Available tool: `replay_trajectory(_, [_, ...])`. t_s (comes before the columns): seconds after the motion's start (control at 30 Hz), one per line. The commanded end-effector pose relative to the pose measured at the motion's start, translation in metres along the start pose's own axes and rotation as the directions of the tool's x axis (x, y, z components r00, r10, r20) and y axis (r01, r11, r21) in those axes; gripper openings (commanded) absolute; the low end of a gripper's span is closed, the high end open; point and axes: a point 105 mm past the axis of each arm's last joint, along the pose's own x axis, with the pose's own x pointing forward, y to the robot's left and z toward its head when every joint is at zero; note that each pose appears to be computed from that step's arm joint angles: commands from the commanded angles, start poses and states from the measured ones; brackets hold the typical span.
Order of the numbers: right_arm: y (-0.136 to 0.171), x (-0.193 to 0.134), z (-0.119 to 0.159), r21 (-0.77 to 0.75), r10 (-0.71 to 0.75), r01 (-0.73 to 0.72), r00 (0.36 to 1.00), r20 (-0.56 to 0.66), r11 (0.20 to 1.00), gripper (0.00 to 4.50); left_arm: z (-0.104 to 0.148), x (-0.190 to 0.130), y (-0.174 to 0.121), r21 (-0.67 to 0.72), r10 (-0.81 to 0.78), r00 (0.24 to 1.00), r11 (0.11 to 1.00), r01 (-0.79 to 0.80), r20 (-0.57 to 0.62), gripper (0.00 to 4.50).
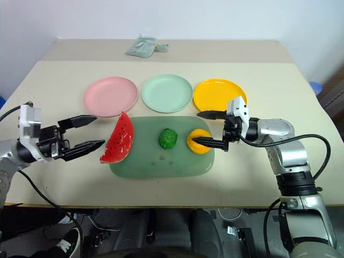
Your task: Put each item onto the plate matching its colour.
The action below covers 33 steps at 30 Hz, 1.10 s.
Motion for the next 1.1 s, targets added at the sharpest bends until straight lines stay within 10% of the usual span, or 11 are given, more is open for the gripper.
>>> replay_trajectory(0.03, [-0.002,0.000,0.011,-0.058,0.000,0.001,1.000,0.004,0.998,4.48,0.006,0.000,0.001,0.019,0.001,1.000,1.000,-0.002,0.025,4.50])
replay_trajectory(1.1, [0.011,-0.009,0.016,-0.003,-0.043,0.043,0.999,0.019,0.999,4.48,0.041,0.001,-0.002,-0.049,-0.059,0.995,0.997,0.063,0.079,4.50])
